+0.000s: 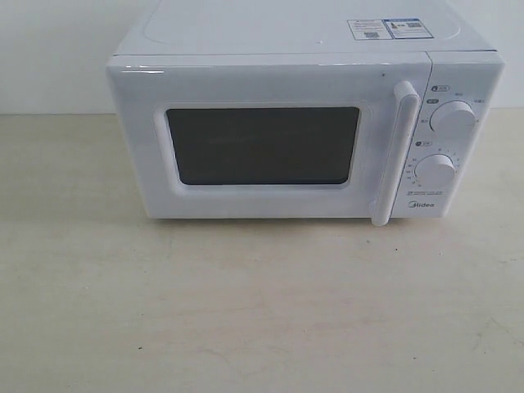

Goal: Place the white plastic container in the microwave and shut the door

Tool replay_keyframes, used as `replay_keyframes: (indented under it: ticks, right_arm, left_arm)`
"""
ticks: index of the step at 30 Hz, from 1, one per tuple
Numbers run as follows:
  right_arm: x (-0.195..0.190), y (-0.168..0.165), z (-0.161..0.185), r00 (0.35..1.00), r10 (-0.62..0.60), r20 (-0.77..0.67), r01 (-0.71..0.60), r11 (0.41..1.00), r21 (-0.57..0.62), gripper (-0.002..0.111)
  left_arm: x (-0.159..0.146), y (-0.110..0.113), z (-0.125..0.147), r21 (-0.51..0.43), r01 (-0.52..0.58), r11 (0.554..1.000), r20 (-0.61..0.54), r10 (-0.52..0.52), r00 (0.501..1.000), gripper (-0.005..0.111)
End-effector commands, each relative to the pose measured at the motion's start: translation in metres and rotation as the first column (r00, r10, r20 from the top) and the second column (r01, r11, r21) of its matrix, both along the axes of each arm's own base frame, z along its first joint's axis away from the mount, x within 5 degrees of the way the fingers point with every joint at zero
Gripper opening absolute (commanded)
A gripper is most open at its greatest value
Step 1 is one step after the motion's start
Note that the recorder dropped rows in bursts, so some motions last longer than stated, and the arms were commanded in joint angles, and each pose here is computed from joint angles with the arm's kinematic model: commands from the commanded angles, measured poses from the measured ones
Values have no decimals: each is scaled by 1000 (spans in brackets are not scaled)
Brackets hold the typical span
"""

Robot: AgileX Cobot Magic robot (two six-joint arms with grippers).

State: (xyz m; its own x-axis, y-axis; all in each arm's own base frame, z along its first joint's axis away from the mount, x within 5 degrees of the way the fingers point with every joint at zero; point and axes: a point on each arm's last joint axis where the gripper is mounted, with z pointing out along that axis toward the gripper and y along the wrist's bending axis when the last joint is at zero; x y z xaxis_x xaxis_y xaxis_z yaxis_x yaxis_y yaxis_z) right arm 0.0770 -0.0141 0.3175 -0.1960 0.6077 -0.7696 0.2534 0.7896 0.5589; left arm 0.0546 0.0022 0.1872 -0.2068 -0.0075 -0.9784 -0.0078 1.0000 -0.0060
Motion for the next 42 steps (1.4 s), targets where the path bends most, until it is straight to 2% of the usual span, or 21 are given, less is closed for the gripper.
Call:
replay_keyframes:
  ticks: [1, 5, 10, 17, 22, 36, 42]
  right_arm:
    - [-16, -4, 12, 987, 31, 157, -23, 999, -48, 0]
    - [-31, -4, 20, 963, 38, 268, -20, 997, -69, 0]
    - [-46, -3, 19, 947, 69, 313, -31, 992, -124, 0]
    - [-55, -1, -11, 908, 133, 398, -44, 973, -225, 0]
    - [-40, 3, -41, 927, 143, 347, -44, 959, -279, 0]
    - [-21, 11, -111, 951, 163, 262, -79, 949, -305, 0]
    - [-20, 11, -114, 954, 162, 254, -81, 950, -303, 0]
  left_arm:
    - [0, 0, -1, -13, -5, 1000, 1, 5, 1000, 4]
    - [0, 0, -1, -13, -5, 1000, 1, 5, 1000, 4]
    - [0, 0, -1, -13, -5, 1000, 1, 5, 1000, 4]
    - [0, 0, -1, -13, -5, 1000, 1, 5, 1000, 4]
    - [0, 0, -1, -13, -5, 1000, 1, 5, 1000, 4]
    - [0, 0, -1, -13, -5, 1000, 1, 5, 1000, 4]
    - [0, 0, -1, -13, -5, 1000, 1, 5, 1000, 4]
